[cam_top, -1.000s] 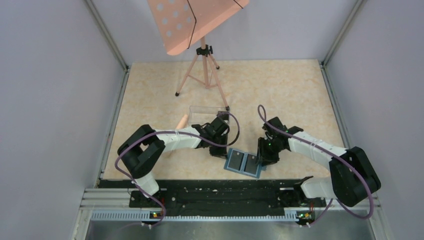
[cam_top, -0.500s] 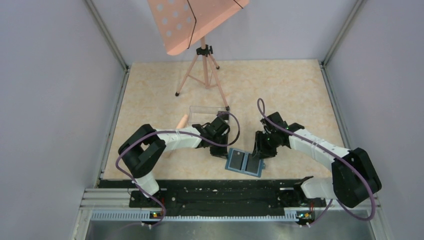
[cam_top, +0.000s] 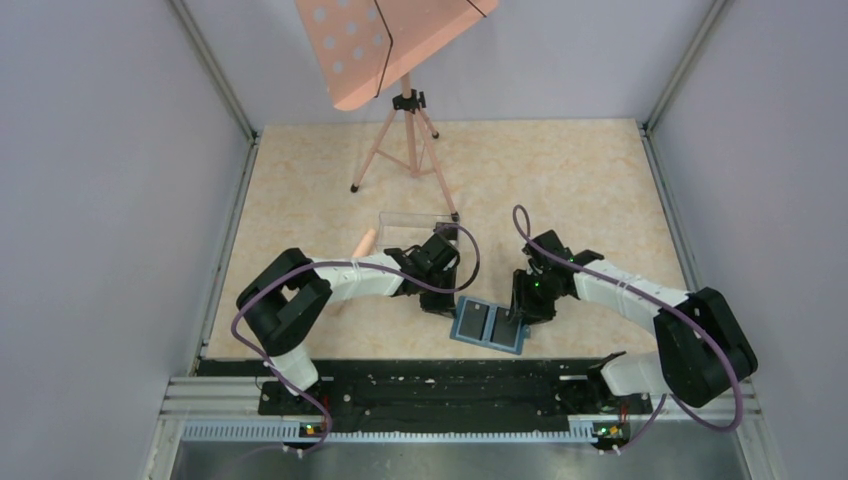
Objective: Put the credit cards into the card holder
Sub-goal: Close the card holder at the center of the board.
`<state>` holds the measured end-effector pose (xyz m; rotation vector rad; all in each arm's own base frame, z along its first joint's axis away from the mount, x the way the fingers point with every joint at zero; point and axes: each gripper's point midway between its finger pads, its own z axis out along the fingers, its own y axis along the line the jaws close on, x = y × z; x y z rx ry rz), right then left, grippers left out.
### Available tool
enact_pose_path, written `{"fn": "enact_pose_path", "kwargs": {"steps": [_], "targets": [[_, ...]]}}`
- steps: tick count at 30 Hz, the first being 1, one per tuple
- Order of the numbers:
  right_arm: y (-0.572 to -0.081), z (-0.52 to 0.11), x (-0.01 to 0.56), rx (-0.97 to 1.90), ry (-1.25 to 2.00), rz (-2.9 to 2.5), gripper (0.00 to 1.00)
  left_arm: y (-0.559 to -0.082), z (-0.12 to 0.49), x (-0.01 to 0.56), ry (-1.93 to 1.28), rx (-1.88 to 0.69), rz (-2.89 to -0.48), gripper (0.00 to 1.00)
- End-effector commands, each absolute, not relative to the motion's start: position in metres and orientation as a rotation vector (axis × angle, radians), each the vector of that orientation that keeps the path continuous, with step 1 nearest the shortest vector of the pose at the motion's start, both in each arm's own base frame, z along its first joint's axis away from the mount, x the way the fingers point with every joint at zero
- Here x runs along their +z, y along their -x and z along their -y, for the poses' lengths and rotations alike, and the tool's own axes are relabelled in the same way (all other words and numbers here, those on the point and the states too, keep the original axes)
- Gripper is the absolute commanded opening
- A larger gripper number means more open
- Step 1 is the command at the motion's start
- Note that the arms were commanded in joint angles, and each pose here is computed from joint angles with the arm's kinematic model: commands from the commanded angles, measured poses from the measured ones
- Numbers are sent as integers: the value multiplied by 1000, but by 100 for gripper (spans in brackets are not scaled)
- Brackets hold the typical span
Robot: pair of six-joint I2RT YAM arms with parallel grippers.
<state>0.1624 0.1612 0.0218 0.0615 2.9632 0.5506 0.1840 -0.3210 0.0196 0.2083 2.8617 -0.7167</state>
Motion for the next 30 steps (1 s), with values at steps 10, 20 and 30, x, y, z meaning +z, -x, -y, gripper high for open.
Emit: {"fn": "enact_pose_path", "kwargs": {"steps": [10, 20, 30], "targets": [[-186, -193, 58, 772, 2, -2819, 5, -180, 313, 0, -222, -630, -2910, 0], [-190, -204, 85, 818, 41, -2771, 0, -179, 312, -1, -221, -621, -2915, 0], [-190, -194, 78, 705, 68, -2815, 15, -180, 311, -2, -219, -613, -2917, 0]]}}
